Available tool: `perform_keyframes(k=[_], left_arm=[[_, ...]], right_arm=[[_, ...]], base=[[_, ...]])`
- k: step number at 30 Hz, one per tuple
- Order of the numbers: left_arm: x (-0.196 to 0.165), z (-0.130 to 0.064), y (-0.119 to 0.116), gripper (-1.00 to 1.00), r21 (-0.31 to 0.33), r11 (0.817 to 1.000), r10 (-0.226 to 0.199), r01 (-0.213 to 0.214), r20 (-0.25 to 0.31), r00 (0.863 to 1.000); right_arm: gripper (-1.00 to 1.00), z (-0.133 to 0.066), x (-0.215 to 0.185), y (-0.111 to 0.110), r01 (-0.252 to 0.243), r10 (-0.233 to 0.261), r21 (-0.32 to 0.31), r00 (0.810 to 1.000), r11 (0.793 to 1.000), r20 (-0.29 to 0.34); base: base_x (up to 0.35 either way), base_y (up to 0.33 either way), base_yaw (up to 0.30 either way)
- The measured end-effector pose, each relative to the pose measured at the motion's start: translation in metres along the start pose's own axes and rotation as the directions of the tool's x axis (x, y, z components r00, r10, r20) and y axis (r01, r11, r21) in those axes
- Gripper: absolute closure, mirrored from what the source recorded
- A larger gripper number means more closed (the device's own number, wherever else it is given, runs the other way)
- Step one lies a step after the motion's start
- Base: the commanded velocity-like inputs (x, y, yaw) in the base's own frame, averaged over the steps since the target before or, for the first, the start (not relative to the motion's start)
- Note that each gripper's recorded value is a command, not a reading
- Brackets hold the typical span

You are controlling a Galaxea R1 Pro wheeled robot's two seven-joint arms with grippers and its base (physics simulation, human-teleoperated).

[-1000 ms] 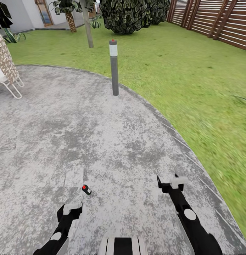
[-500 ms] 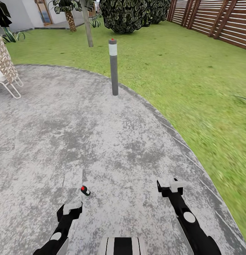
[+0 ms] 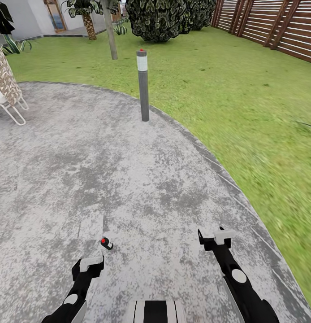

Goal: In the garden, pick up the pesticide atomizer on the floor and spray pesticide onto both trees until each tree trunk is fully covered.

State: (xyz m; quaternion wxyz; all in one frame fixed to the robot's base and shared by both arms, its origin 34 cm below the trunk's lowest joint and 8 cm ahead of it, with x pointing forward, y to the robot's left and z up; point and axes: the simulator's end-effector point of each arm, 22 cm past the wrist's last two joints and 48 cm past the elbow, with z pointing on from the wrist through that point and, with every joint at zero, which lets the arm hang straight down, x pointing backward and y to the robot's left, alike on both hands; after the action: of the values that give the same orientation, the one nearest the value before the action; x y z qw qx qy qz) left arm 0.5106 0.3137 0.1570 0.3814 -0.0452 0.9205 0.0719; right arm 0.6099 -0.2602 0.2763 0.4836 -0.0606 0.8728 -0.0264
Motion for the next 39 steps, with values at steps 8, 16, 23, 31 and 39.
perform_keyframes(k=[8, 16, 23, 31, 39], left_arm=[[0.0, 0.0, 0.0, -1.0, 0.0, 1.0, 0.0, 0.0, 0.0, 1.0], [0.0, 0.0, 0.0, -1.0, 0.0, 1.0, -0.001, 0.001, 0.0, 1.0], [0.0, 0.0, 0.0, -1.0, -0.001, 1.0, -0.001, 0.001, -0.001, 1.0], [0.0, 0.0, 0.0, -1.0, -0.001, 1.0, -0.002, 0.002, 0.001, 1.0], [-0.012, -0.002, -0.038, -1.0, 0.006, 0.999, -0.054, 0.054, 0.021, 0.998]], right_arm=[[-1.0, 0.0, 0.001, -0.001, 0.005, -0.005, 0.001, 1.0, 1.0, -0.002], [-1.0, 0.0, 0.001, -0.001, 0.005, -0.005, 0.001, 1.0, 1.0, -0.001], [-1.0, 0.0, 0.0, 0.0, 0.002, -0.002, 0.0, 1.0, 1.0, 0.0], [-1.0, 0.0, 0.001, 0.0, 0.002, -0.002, 0.0, 1.0, 1.0, -0.001], [-1.0, 0.0, 0.0, 0.0, 0.003, -0.003, 0.0, 1.0, 1.0, 0.001]], base=[[0.073, 0.0, 0.0], [0.015, 0.0, 0.0], [0.037, -0.012, 0.0], [0.044, -0.022, 0.0], [0.001, 0.0, 0.0]])
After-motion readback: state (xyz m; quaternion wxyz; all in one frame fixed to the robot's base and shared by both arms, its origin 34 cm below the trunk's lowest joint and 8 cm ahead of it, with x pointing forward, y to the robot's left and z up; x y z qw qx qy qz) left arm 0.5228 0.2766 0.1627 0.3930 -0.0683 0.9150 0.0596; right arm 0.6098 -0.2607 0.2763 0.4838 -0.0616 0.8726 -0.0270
